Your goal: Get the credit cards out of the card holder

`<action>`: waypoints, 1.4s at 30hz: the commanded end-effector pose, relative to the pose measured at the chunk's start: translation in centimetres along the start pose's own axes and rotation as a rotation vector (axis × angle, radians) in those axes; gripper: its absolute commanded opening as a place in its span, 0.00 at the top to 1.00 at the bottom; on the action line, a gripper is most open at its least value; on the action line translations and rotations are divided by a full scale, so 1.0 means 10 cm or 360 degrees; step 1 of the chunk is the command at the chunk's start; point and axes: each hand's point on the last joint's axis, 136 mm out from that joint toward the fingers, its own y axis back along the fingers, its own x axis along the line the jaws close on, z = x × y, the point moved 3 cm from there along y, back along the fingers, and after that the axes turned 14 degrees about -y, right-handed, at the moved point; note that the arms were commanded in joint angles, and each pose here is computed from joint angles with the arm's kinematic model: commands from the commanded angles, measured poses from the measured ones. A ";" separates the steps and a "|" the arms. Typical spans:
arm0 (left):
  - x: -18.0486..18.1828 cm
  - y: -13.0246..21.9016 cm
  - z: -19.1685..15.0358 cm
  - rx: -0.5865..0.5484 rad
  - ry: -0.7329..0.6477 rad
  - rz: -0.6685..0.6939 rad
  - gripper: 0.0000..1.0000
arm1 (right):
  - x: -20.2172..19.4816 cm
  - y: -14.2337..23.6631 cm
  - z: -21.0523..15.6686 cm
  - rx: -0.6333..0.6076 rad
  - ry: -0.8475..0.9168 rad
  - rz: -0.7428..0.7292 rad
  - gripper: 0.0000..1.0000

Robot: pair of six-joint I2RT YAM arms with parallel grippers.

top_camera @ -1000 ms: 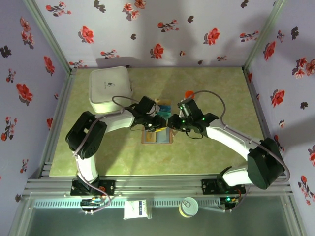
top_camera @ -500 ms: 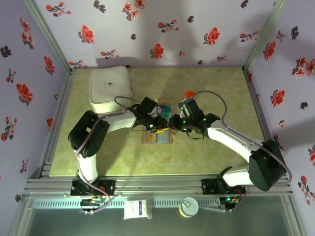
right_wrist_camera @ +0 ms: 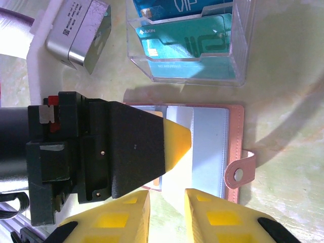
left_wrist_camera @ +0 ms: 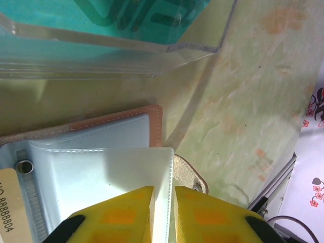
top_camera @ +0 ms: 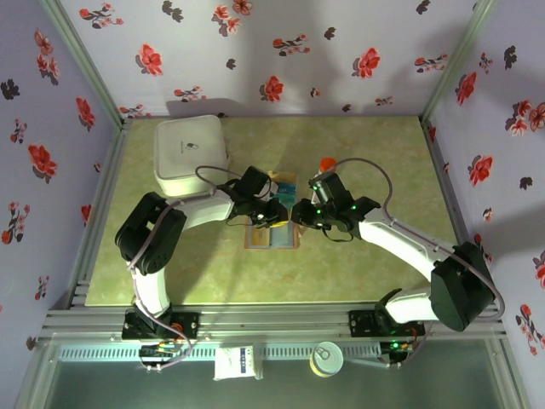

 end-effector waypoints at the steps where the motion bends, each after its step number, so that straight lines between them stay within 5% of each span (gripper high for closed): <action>1: 0.07 -0.09 -0.06 0.0048 -0.0001 0.0008 0.84 | -0.07 -0.04 -0.02 0.0009 -0.0048 -0.0006 0.75; 18: 0.10 -0.36 -0.11 0.0083 0.0029 -0.0006 0.80 | -0.09 0.01 -0.04 -0.0002 -0.0055 0.0004 0.75; 31: -0.22 0.21 0.10 -0.0119 -0.0084 -0.0044 0.78 | 0.05 -0.04 -0.05 0.0006 -0.0053 0.0081 0.75; 42: 0.34 0.57 -0.02 -0.0182 0.0030 0.0115 0.84 | 0.25 -0.50 -0.28 0.0214 -0.0005 0.0055 0.77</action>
